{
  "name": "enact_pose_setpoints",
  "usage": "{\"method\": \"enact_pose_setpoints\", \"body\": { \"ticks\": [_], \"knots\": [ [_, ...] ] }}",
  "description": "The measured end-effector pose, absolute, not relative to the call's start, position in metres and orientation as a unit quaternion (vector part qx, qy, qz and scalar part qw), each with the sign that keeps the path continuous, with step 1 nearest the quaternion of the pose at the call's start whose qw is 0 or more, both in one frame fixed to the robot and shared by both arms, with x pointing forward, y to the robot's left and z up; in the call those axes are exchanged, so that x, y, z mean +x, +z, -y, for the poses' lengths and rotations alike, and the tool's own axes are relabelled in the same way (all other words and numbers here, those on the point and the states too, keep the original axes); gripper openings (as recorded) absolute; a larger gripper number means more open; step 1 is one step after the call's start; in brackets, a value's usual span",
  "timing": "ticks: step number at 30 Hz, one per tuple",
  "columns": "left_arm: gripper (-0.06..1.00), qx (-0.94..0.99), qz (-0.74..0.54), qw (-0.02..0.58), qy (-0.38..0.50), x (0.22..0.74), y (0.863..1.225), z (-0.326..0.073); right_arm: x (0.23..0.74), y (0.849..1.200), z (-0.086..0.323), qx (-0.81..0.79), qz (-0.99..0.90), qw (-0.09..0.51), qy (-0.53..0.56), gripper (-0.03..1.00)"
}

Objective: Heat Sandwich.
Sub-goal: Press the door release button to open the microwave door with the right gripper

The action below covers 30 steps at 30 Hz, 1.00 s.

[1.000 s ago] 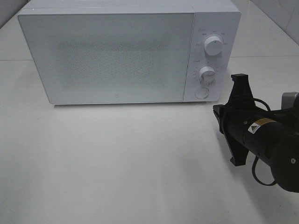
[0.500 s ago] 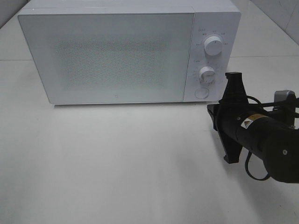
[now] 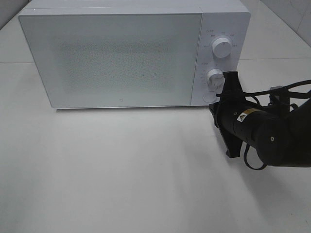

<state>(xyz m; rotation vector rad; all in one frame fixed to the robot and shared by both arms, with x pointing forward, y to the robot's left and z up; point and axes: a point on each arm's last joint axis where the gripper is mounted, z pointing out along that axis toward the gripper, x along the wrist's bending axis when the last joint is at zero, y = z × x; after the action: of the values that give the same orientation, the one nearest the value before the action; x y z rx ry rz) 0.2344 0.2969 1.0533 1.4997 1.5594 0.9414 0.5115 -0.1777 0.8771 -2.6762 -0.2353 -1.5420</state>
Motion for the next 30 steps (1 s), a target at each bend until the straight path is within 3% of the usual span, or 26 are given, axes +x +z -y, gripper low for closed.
{"method": "enact_pose_setpoints", "body": {
  "ticks": [30],
  "knots": [
    [0.99,0.588,-0.611,0.381,0.369,0.234,1.053,-0.297,0.572,0.863,0.176,-0.868,0.061,0.015,-0.492,0.02]
  ]
}}
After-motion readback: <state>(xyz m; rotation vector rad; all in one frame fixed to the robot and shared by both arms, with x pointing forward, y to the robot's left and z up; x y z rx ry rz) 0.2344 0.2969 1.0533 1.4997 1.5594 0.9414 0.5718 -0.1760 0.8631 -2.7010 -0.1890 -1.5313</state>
